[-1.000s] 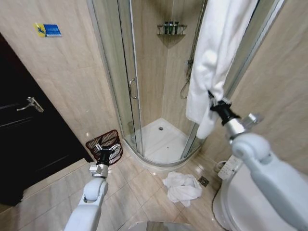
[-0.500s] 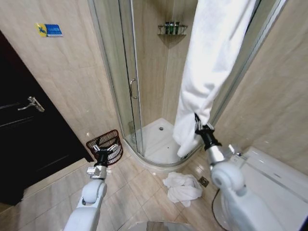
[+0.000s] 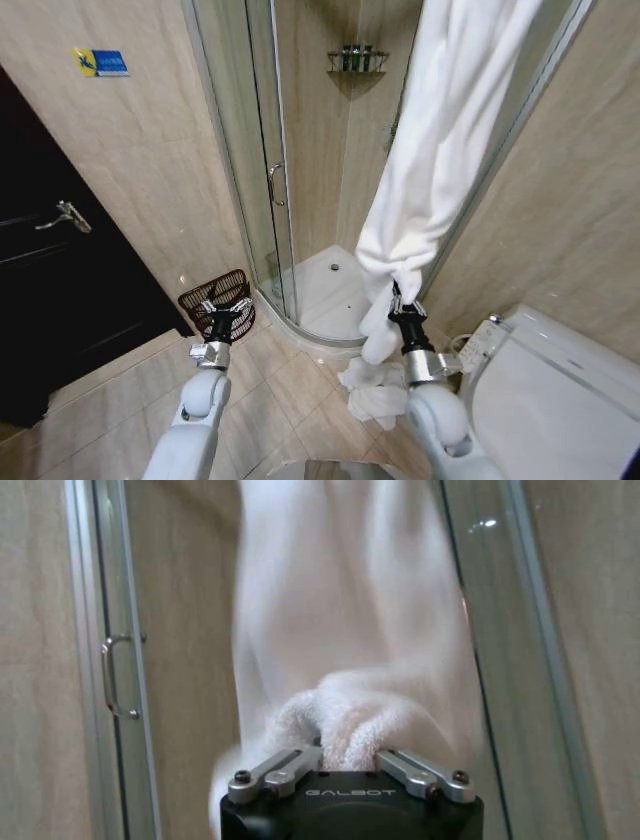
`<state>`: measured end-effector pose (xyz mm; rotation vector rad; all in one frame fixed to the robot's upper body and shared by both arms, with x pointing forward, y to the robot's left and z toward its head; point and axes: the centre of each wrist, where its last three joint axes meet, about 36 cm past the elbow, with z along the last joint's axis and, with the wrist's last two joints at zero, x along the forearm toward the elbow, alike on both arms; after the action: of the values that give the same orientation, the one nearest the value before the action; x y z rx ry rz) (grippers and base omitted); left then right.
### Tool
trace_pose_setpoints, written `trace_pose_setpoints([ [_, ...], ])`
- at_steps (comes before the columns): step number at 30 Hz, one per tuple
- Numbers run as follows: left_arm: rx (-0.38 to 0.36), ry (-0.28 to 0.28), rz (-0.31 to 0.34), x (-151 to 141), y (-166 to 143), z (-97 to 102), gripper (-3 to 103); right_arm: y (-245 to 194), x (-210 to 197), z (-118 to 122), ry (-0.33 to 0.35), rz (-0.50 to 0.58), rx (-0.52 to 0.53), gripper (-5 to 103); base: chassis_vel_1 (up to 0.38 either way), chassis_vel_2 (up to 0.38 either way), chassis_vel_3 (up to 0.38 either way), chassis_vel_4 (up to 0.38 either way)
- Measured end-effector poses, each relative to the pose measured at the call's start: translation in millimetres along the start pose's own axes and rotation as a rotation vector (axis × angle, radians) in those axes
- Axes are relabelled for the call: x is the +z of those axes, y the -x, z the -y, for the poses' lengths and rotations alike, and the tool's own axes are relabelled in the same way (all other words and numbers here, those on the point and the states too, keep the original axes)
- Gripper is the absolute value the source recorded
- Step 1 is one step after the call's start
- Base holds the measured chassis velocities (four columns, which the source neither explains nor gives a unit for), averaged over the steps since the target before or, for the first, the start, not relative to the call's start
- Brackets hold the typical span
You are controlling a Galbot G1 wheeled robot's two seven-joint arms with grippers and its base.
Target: Discard the used towel into the hamper.
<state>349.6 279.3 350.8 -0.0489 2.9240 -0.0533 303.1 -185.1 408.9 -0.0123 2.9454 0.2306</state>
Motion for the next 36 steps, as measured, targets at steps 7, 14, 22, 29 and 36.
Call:
trace_pose_setpoints([
  [7, 0.007, -0.003, -0.003, 0.4, 0.9, -8.6, 100, -18.5, 17.5, -4.9, -0.066, 0.026, 0.04, 5, 0.0, 0.0, 0.0, 0.0],
  [14, 0.02, -0.011, -0.005, -0.2, 2.7, -6.4, 100, -22.1, 4.6, -2.1, -0.071, 0.071, 0.093, 5, 0.0, 0.0, 0.0, 0.0],
  [22, 0.018, -0.017, 0.005, -8.3, -0.6, -2.1, 100, -17.4, -9.0, 3.1, -0.068, 0.112, 0.102, 5, 0.0, 0.0, 0.0, 0.0],
  [29, 0.019, 0.017, -0.027, -15.4, 2.1, -6.8, 100, -14.7, -29.2, 2.9, -0.081, 0.133, 0.085, 5, 0.0, 0.0, 0.0, 0.0],
  [36, 0.021, 0.035, -0.047, -16.9, 1.3, -7.1, 100, -12.8, -48.0, -0.4, -0.068, 0.155, 0.083, 5, 0.005, 0.006, 0.006, 0.007],
])
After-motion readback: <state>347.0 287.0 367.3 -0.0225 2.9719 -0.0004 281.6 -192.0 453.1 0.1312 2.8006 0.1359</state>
